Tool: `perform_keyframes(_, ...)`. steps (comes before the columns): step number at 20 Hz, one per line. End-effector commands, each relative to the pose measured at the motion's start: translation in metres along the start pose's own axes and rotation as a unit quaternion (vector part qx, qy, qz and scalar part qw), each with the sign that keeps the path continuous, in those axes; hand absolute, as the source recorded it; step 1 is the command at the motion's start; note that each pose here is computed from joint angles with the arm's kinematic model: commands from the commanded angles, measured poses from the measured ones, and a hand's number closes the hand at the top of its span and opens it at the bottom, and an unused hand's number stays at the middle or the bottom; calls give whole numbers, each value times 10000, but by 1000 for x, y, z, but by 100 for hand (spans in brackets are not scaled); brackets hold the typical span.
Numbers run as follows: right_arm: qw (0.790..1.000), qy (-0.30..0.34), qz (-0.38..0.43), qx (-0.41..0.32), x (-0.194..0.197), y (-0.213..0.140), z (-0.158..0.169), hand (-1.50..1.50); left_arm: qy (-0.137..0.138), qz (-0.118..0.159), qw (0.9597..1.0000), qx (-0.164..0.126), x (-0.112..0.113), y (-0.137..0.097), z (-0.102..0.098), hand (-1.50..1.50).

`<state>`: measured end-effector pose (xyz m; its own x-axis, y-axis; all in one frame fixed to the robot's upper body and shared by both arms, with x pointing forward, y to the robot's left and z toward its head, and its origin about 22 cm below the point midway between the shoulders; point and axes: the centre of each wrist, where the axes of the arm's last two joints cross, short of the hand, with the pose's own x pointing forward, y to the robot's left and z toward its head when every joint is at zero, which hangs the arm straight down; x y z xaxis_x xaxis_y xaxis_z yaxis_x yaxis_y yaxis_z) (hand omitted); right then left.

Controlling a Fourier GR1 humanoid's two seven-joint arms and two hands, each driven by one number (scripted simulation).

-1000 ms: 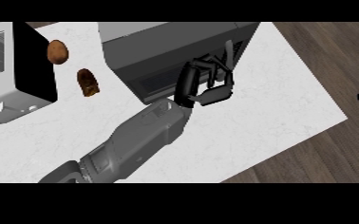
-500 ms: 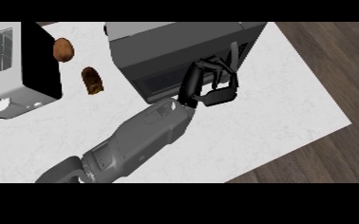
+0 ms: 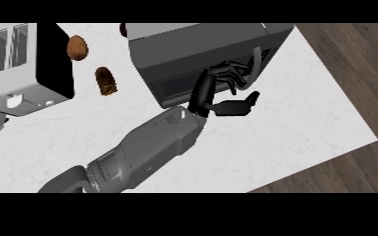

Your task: Pick up the milk, place it into the microwave and close the microwave

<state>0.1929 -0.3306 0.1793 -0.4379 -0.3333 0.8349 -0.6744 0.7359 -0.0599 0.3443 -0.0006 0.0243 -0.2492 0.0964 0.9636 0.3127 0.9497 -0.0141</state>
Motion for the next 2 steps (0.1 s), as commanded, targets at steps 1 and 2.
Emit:
perform_keyframes(1,10000,64,18,-40,6,2,5,-150,677,-368,9901,1170,-30,39,6,-150)
perform_keyframes(2,10000,36,15,-74,6,6,4,-150,672,-373,9898,1196,-33,40,9,-150)
